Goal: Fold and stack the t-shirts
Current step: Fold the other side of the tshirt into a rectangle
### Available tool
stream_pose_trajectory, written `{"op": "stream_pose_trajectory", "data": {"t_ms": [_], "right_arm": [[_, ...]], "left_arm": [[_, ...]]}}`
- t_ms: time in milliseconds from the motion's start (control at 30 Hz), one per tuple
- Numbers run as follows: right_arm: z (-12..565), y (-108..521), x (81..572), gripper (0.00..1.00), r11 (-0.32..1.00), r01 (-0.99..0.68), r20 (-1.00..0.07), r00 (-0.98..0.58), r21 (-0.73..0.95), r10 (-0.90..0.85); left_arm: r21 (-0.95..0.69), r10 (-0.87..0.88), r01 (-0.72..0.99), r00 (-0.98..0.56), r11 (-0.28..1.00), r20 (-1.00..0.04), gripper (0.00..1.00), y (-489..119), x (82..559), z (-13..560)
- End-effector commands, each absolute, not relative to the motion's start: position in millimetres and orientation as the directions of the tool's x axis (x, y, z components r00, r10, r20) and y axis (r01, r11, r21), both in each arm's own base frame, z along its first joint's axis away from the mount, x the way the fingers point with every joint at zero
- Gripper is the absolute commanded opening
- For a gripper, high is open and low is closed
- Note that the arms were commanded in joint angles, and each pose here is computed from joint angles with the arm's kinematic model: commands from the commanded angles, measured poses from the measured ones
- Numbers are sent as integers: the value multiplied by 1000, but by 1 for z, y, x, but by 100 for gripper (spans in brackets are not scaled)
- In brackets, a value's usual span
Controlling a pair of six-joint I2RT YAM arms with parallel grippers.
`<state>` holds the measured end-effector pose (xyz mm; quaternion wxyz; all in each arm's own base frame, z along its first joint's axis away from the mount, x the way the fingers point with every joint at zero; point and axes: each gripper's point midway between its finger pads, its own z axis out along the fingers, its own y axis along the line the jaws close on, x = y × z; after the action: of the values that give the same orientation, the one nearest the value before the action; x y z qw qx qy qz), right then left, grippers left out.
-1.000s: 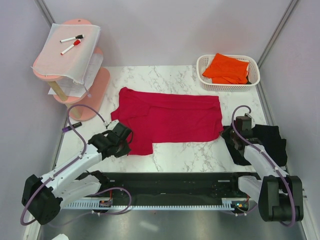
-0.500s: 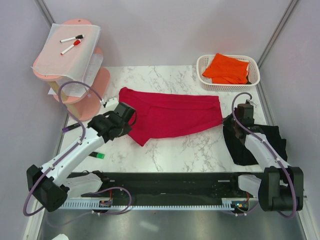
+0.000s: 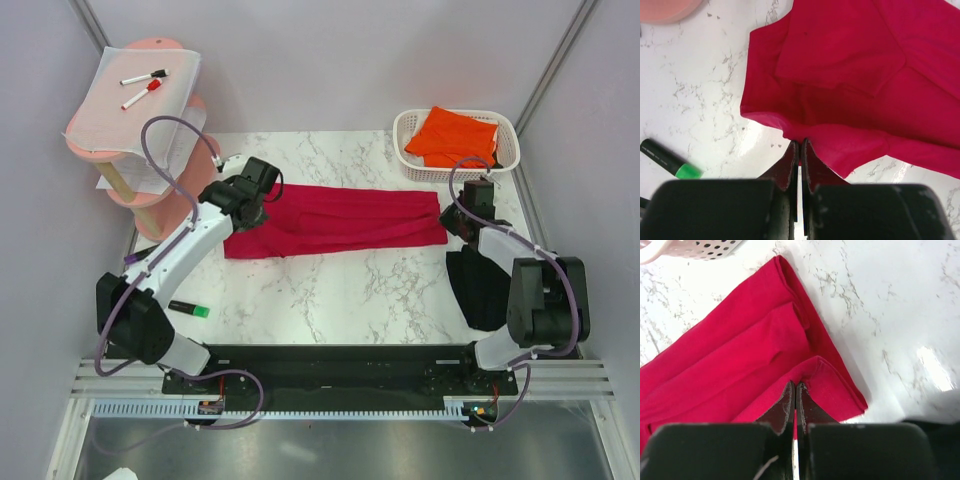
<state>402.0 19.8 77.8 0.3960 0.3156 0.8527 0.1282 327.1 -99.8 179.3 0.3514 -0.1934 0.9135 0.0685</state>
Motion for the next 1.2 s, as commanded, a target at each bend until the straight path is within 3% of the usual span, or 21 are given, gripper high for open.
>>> {"op": "stream_pose_trajectory", "data": {"t_ms": [0, 600, 867, 933, 1000, 1167], "right_arm": [[85, 16, 435, 0, 771, 418, -627, -451, 480, 635], [36, 25, 458, 5, 768, 458, -533, -553, 448, 640], [32, 28, 479, 24, 751, 451, -530, -532, 483, 661], [32, 28, 480, 38, 753, 446, -534, -531, 485, 658], [29, 29, 481, 40, 754, 441, -528, -539, 487, 657], [22, 32, 482, 63, 754, 430, -508, -559, 497, 655]], "left_arm": [[1, -259, -376, -640, 927, -723, 2, -101, 365, 202], [96, -190, -346, -704, 933, -684, 2, -106, 424, 175], [148, -127, -312, -711, 938, -692, 2, -114, 468, 169], [150, -114, -300, -707, 942, -698, 2, -120, 483, 169], [173, -84, -273, -726, 946, -682, 2, -124, 492, 159], [174, -56, -240, -722, 955, -690, 3, -134, 514, 160]]}}
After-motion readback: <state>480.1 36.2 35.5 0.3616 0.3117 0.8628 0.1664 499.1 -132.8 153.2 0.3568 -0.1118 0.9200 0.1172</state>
